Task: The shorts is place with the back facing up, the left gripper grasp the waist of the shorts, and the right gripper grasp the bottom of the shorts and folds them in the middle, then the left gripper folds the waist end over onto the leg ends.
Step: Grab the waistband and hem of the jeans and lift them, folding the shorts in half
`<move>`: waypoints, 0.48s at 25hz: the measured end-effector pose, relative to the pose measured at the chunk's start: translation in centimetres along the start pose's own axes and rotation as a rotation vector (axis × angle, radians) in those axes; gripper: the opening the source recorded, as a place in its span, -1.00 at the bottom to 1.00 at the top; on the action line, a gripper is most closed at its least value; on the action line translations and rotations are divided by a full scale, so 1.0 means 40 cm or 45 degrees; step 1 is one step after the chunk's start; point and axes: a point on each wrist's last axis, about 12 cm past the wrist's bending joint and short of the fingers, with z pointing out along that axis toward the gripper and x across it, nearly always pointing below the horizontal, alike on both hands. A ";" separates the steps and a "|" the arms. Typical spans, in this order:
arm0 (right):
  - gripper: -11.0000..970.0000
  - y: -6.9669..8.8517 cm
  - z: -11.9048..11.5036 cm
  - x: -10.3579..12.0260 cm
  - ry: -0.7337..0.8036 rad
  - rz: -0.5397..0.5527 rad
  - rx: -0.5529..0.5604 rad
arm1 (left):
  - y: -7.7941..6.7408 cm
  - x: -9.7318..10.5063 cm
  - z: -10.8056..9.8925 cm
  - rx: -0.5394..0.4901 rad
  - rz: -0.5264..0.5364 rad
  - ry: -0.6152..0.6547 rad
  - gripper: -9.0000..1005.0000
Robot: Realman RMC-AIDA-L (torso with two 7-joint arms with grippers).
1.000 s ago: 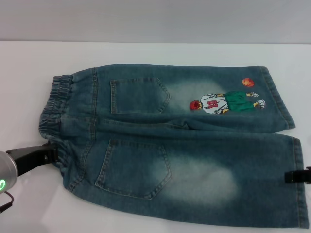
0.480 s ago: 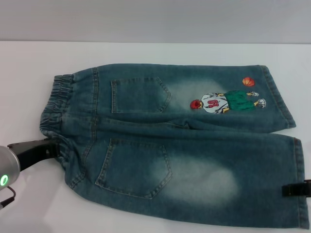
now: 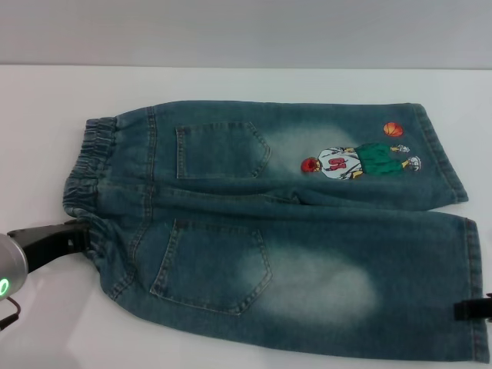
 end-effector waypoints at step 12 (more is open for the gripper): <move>0.06 -0.006 0.007 0.015 0.026 0.017 -0.001 | 0.000 -0.004 0.003 0.000 0.005 -0.002 -0.88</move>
